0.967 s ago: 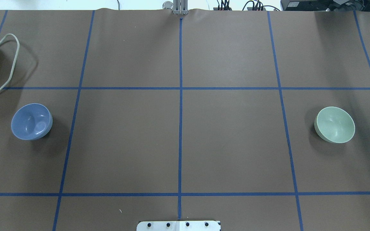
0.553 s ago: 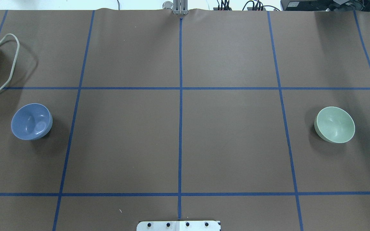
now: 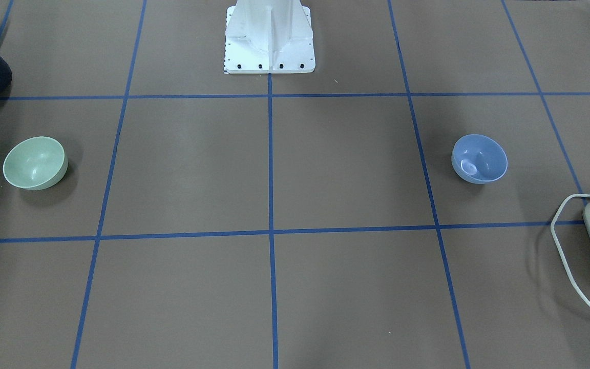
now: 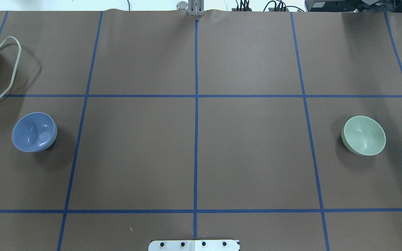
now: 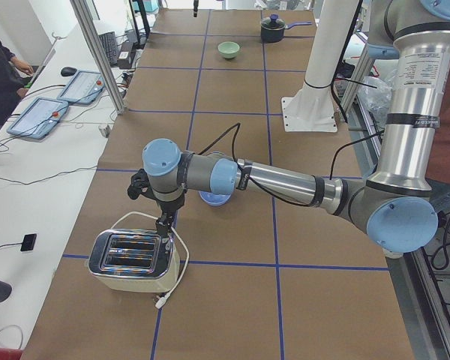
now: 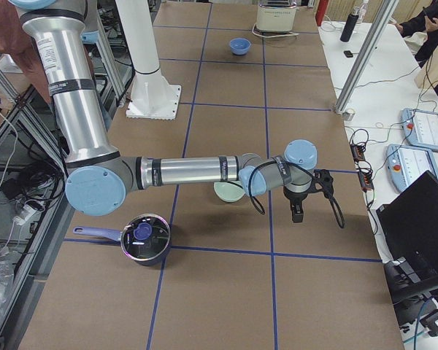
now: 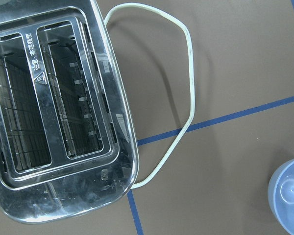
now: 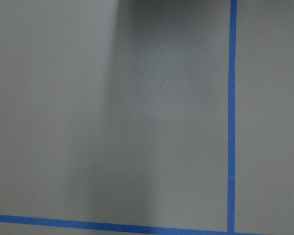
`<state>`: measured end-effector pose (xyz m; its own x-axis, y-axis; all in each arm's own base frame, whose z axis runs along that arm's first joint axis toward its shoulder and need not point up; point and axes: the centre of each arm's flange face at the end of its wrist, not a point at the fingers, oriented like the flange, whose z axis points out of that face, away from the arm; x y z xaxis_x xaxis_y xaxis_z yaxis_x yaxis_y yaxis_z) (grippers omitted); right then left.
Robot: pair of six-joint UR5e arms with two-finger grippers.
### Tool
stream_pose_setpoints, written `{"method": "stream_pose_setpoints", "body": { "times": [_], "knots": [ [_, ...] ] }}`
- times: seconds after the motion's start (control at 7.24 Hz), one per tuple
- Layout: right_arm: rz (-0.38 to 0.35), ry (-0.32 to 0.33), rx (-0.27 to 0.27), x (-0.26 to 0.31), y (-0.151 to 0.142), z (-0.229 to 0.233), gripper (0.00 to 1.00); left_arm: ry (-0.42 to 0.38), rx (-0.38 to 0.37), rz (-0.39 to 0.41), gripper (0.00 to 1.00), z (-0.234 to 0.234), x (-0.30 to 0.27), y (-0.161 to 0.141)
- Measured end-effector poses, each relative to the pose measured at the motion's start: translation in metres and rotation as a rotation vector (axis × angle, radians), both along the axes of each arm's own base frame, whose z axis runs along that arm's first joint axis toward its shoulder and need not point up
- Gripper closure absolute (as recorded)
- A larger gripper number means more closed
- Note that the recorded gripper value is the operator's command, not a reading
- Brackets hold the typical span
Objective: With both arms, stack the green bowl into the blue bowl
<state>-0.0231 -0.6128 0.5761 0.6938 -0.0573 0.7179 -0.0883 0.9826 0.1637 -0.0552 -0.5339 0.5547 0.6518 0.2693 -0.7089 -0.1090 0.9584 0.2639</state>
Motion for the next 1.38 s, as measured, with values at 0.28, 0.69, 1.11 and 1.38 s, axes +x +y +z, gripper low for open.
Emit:
{"method": "stream_pose_setpoints", "body": {
  "times": [0.28, 0.69, 1.11, 1.38],
  "knots": [
    [-0.004, -0.008, -0.005, 0.000, 0.002, 0.001, 0.00, 0.000, -0.001, 0.001, 0.02, 0.000, 0.001, 0.000],
    [-0.007, -0.035, -0.009, 0.002, 0.003, -0.002, 0.00, 0.021, -0.058, -0.046, 0.02, -0.019, 0.031, -0.006],
    [-0.005, -0.044, -0.001, 0.003, 0.009, -0.013, 0.00, 0.043, -0.101, -0.041, 0.02, -0.032, 0.111, -0.011],
    [-0.005, -0.046, -0.027, 0.004, 0.020, -0.036, 0.00, 0.045, -0.118, -0.033, 0.02, -0.030, 0.153, -0.009]
  ]
}}
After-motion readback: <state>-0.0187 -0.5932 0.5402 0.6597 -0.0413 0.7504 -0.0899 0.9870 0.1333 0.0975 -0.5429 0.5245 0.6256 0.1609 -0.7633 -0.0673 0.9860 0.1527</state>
